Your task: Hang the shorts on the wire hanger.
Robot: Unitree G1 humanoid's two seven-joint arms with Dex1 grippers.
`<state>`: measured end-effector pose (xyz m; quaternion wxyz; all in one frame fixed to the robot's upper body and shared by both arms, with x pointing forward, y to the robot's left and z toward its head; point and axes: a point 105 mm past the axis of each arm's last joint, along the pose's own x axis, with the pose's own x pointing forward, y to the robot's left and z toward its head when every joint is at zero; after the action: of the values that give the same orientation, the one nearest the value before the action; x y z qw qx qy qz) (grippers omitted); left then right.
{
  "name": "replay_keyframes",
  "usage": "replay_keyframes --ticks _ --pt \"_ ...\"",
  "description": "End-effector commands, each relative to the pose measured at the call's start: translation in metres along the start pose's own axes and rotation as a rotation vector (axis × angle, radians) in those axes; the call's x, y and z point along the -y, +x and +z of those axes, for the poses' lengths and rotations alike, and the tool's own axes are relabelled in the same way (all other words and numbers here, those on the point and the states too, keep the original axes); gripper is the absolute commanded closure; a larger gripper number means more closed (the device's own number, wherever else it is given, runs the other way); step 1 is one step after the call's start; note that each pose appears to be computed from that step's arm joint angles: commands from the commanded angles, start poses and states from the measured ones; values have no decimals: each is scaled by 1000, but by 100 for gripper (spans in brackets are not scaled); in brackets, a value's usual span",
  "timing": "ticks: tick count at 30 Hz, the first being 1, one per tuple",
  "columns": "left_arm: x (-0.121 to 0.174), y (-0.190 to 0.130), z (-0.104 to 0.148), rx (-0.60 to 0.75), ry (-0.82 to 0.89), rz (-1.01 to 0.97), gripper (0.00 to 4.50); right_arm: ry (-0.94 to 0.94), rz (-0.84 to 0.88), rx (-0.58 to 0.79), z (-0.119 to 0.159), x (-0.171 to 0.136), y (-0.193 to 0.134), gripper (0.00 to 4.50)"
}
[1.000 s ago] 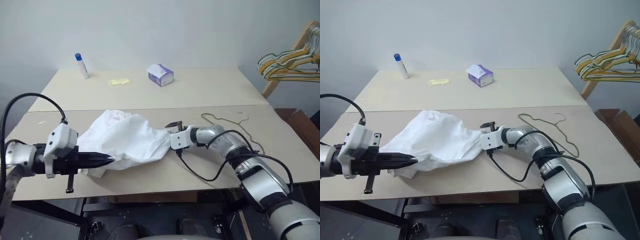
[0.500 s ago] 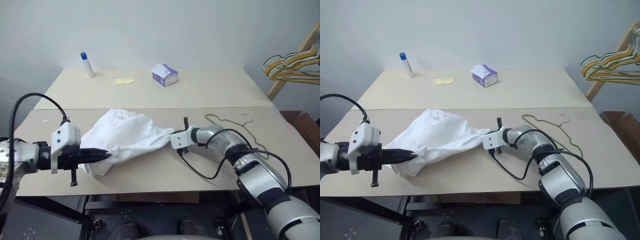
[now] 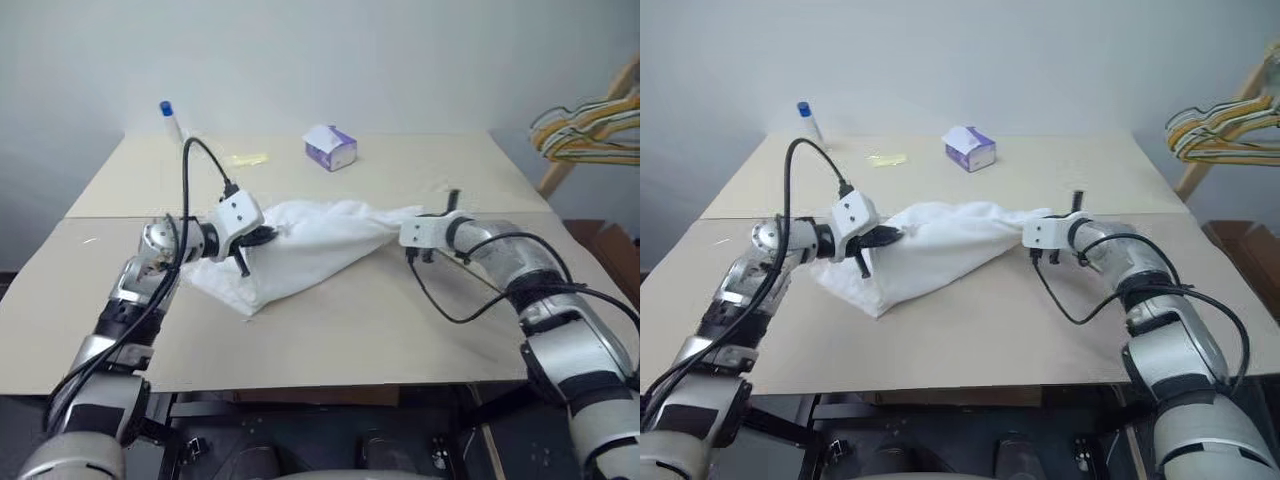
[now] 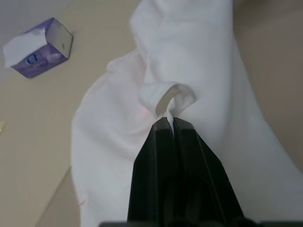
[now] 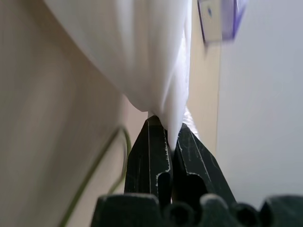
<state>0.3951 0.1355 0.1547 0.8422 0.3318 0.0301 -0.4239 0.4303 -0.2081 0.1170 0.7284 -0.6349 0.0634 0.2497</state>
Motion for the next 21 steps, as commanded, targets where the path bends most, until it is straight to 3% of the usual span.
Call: replay_keyframes --ticks 1,4,7,13,21 --pt "-16 -4 21 92 56 31 450 47 -27 -36 -13 12 -34 446" --pt "-7 -17 34 194 60 -73 450 62 52 29 9 -6 -63 446" --pt "9 -45 31 218 88 -239 450 50 157 98 37 -26 -87 446" --pt "40 -115 0 54 85 -566 450 -15 391 188 81 -58 -122 446" --pt "83 -156 -9 -32 -44 -722 450 -53 666 268 106 -84 -150 446"
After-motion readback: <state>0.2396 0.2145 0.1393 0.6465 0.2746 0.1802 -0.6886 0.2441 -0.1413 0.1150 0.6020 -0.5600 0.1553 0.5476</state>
